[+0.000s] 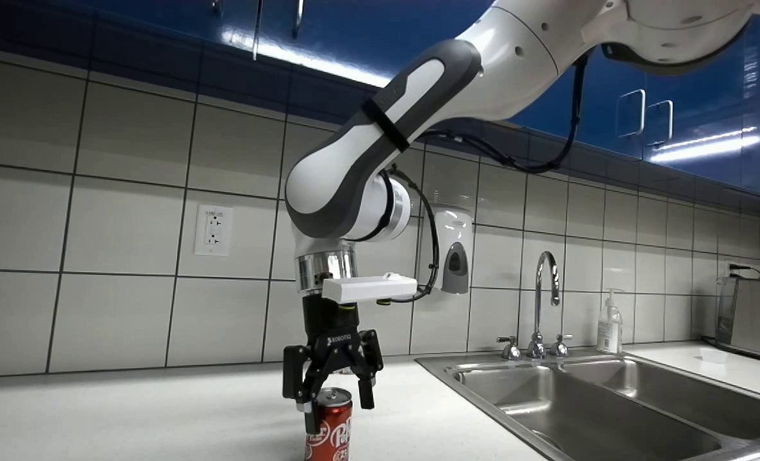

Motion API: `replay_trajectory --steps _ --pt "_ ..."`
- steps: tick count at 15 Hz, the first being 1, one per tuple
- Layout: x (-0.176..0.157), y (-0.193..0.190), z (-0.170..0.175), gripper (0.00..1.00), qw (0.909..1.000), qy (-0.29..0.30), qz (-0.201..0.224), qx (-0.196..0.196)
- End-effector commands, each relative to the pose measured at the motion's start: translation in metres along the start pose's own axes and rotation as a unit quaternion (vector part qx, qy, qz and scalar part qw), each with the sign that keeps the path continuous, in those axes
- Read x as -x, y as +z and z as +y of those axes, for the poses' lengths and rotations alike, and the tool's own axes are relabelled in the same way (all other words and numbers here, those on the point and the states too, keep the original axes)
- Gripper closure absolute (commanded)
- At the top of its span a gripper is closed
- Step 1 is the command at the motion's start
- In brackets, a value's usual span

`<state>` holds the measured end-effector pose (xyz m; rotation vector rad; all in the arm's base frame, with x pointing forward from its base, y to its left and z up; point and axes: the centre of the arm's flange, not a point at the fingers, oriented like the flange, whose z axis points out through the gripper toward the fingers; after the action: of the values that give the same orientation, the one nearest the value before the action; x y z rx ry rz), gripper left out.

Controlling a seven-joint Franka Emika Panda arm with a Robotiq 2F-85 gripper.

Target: Pick up the dr pepper can and put it in the sink

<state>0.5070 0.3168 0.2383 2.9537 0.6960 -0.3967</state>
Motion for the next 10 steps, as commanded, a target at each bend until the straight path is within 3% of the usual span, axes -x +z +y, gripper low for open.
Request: replay_trajectory --steps 1,10 --pt "0.006 0.007 0.003 0.0 0.9999 -0.004 0.007 0.008" --pt "-0.003 0.018 0.002 0.0 0.9999 -0.013 0.011 0.002"
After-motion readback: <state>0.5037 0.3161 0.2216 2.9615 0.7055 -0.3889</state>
